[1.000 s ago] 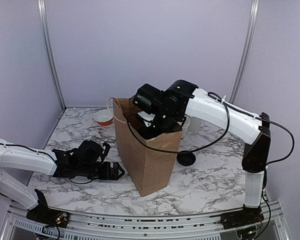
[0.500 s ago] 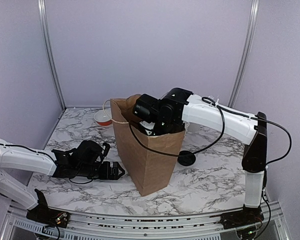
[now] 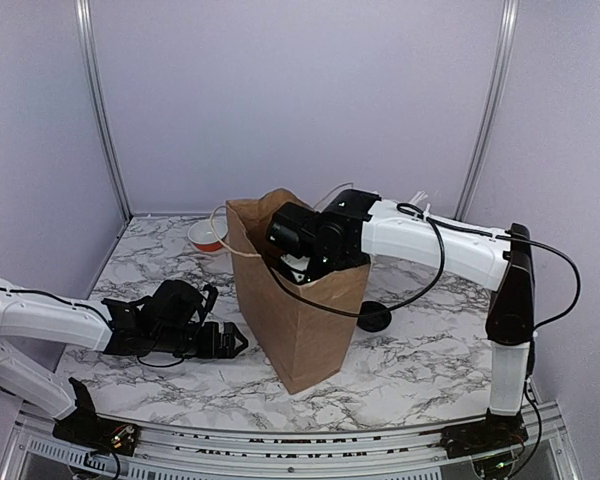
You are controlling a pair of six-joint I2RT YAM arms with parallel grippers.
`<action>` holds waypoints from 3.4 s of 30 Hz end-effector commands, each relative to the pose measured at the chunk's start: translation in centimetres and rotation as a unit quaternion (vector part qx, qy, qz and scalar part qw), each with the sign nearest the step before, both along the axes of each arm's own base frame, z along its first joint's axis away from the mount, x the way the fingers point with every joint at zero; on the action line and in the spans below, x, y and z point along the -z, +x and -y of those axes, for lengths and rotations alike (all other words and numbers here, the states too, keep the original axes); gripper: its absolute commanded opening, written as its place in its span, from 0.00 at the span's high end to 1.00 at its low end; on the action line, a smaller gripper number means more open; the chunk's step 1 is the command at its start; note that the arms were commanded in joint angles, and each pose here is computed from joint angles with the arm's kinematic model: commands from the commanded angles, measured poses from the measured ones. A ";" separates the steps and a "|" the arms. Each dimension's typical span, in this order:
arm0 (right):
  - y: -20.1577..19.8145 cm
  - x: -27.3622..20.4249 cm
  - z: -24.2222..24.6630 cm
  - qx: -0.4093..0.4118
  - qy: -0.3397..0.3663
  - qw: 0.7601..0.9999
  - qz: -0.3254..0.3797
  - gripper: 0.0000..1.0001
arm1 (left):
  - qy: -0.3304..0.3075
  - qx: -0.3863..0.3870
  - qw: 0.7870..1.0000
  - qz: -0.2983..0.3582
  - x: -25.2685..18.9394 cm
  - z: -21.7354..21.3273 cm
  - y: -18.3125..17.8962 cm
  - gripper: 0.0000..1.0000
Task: Pack the takeout coffee
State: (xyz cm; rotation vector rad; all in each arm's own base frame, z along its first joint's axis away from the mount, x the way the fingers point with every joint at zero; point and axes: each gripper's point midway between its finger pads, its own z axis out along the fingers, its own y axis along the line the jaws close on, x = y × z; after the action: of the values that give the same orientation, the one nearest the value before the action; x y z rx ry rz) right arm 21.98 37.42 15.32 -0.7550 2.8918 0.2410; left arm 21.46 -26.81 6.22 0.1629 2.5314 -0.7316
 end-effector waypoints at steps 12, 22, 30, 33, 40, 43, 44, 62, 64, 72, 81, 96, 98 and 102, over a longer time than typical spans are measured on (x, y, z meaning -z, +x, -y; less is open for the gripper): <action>-1.0 1.7 0.6 0.004 -0.009 1.000 -0.016 0.39 | -0.010 -0.003 1.000 0.008 -0.6 -0.6 0.2 0.01; -1.3 2.5 0.8 0.005 -0.006 1.000 -0.019 0.39 | -0.009 -0.003 1.000 0.005 -0.6 -0.6 0.4 0.01; -1.7 3.8 1.2 0.004 -0.015 0.999 -0.028 0.39 | -0.007 -0.001 1.000 0.004 -0.6 -0.6 0.3 0.01; -1.8 3.8 1.1 0.003 -0.014 1.000 -0.026 0.39 | -0.006 -0.001 1.000 0.004 -0.6 -0.6 0.4 0.01; -1.7 3.6 1.3 0.003 -0.018 1.000 -0.024 0.39 | -0.006 0.000 1.000 0.005 -0.7 -0.5 0.5 0.01; -1.8 3.7 1.3 0.002 -0.020 1.000 -0.024 0.39 | -0.006 0.001 1.000 0.005 -0.7 -0.5 0.5 0.01; -1.8 3.7 1.2 0.001 -0.019 1.000 -0.024 0.39 | -0.006 0.001 1.000 0.005 -0.7 -0.5 0.4 0.01; -1.6 3.0 1.5 0.005 -0.027 1.000 -0.014 0.36 | -0.005 0.001 1.000 0.008 -1.0 -0.6 0.5 0.01; -1.6 2.9 1.6 0.006 -0.028 0.999 -0.014 0.36 | -0.006 0.001 1.000 0.009 -1.1 -0.6 0.5 0.01; -1.7 2.6 1.8 0.009 -0.030 0.999 -0.011 0.33 | -0.006 0.001 1.000 0.009 -1.2 -0.6 0.5 0.01; -1.5 1.3 1.4 0.012 -0.022 1.000 -0.001 0.27 | -0.007 -0.001 1.000 0.012 -1.4 -0.6 0.6 0.01; -1.6 -0.8 1.5 0.020 -0.024 0.999 0.013 0.19 | -0.009 -0.002 1.000 0.018 -1.8 -0.8 0.9 0.01; -1.6 -1.1 1.4 0.020 -0.023 0.999 0.015 0.19 | -0.011 -0.002 1.000 0.018 -1.9 -0.8 0.9 0.01; -1.6 -1.7 1.3 0.022 -0.022 0.999 0.019 0.18 | -0.012 -0.003 1.000 0.019 -2.0 -0.9 1.0 0.01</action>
State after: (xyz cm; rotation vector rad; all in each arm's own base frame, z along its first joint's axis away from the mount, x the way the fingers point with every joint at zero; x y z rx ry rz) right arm 20.39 35.98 15.89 -0.7114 2.8987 0.1735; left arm 22.23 -25.84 7.12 0.1492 2.5044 -0.7333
